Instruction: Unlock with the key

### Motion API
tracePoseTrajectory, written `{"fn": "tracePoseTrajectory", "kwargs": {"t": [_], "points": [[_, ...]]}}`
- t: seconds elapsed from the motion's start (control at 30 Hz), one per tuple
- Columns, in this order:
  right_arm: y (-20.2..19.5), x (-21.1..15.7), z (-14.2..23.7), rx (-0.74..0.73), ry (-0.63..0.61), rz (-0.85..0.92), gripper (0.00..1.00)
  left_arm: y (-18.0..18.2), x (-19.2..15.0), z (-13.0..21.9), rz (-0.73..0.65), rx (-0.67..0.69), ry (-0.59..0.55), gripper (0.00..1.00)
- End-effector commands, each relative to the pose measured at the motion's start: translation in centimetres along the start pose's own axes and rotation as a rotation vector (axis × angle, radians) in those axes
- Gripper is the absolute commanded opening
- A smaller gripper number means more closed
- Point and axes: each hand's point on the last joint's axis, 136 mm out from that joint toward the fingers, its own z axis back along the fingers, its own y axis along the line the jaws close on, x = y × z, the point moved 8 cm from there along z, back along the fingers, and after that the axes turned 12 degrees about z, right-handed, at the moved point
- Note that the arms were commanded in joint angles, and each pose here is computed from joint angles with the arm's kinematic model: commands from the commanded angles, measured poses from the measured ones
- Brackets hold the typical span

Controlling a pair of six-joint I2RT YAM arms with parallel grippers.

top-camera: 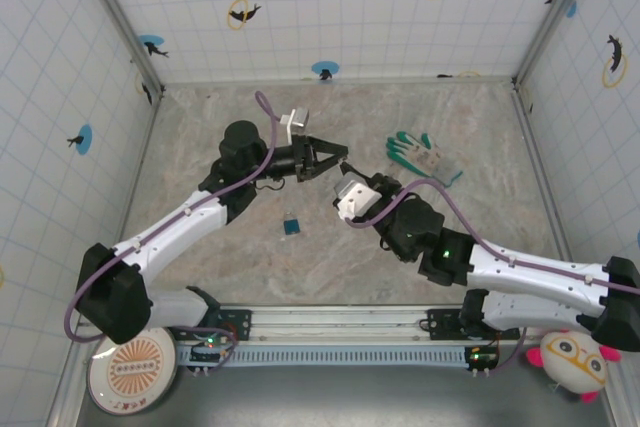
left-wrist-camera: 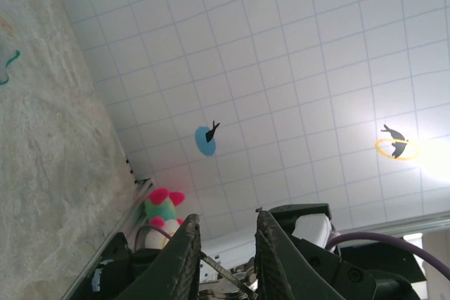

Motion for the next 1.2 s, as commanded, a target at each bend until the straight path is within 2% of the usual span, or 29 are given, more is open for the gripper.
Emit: {"fn": "tracePoseTrajectory", "kwargs": {"t": [0.0,0.23,0.37,0.57,0.73,0.87,1.0,1.13,1.17], "points": [[-0.3,-0.1,0.5,-0.030,-0.001,0.001,0.00,-1.4,0.0,-0.3,-0.049,-0.036,0.024,0.18],[0.0,-0.4,0.8,-0.020,0.017,0.038,0.00,-1.3,0.1,-0.3,-0.054,-0.033,0.024,0.04],[-0.2,-0.6,0.9,-0.028,0.027,0.031,0.01,-1.3,0.1,-0.3,-0.066,-0.027,0.018,0.00],[-0.1,-1.5,1.1,-0.033,0.061,-0.008,0.18,-1.4,0.5,-0.2,-0.123,0.022,-0.030,0.00],[-0.6,-2.4,1.3,-0.051,0.088,-0.098,0.23,-1.4,1.3,-0.1,-0.163,0.065,-0.091,0.00],[-1.7,-3.1,1.7,-0.081,0.100,-0.243,0.25,-1.3,2.1,0.1,-0.217,0.116,-0.158,0.00],[-3.4,-4.3,1.5,-0.103,0.135,-0.491,0.40,-1.2,2.8,0.6,-0.290,0.205,-0.252,0.00],[-4.7,-6.9,0.0,-0.017,0.188,-0.900,0.47,-1.0,3.4,1.0,-0.371,0.265,-0.323,0.00],[-4.6,-7.7,-0.5,0.035,0.187,-0.984,0.46,-0.8,3.5,1.1,-0.391,0.280,-0.337,0.00]]}}
